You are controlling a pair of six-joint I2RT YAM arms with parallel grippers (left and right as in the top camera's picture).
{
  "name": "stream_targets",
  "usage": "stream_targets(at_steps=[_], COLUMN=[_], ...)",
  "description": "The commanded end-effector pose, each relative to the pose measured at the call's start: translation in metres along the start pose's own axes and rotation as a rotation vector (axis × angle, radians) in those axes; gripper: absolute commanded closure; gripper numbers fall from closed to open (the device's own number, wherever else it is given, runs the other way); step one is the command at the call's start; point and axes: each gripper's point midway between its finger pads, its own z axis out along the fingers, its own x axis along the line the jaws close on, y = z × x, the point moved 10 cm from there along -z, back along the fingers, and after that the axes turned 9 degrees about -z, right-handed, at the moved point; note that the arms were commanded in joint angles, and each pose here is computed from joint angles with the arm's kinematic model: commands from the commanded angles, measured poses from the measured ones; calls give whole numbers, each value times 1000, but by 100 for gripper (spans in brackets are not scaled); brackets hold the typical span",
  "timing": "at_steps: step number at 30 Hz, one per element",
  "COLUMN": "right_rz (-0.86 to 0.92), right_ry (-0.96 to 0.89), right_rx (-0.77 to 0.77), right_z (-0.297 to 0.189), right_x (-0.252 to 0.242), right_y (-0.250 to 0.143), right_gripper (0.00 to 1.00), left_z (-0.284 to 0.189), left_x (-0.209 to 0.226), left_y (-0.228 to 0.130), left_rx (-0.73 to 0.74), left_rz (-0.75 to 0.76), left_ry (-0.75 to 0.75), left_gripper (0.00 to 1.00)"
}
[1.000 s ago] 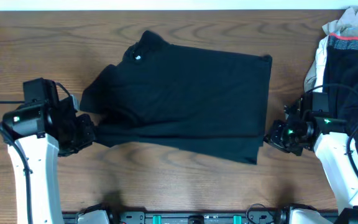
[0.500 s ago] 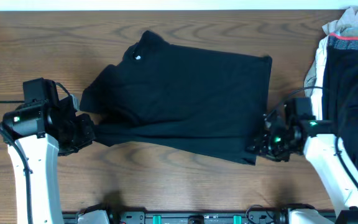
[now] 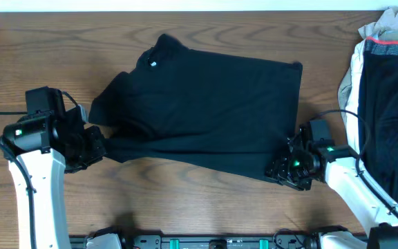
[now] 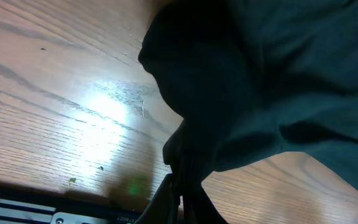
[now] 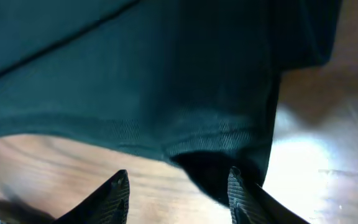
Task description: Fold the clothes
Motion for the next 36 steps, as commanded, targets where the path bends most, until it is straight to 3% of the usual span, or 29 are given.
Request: stream_targets(at_steps=[1,7,16,24,36], right_rz=[49,66,-12,-42,-154], right_ry=[-14,-42,17,17,68], right_rx=[12,44,76,79,15], right_z=[7,16,27,27,11], right_x=[-2,-7,2,2,14], right_y=[-2,-1,1,0,6], right_gripper=[55,69,69,99,99], left_z=[1,2,1,1,1], left_x=[2,2,2,2,2], left_y=[0,0,0,0,0], left_rx=[5,5,5,5,4], left_rz=[13,13,13,13,13], left_ry=[11,11,11,11,11], left_gripper=[94,94,94,94,94])
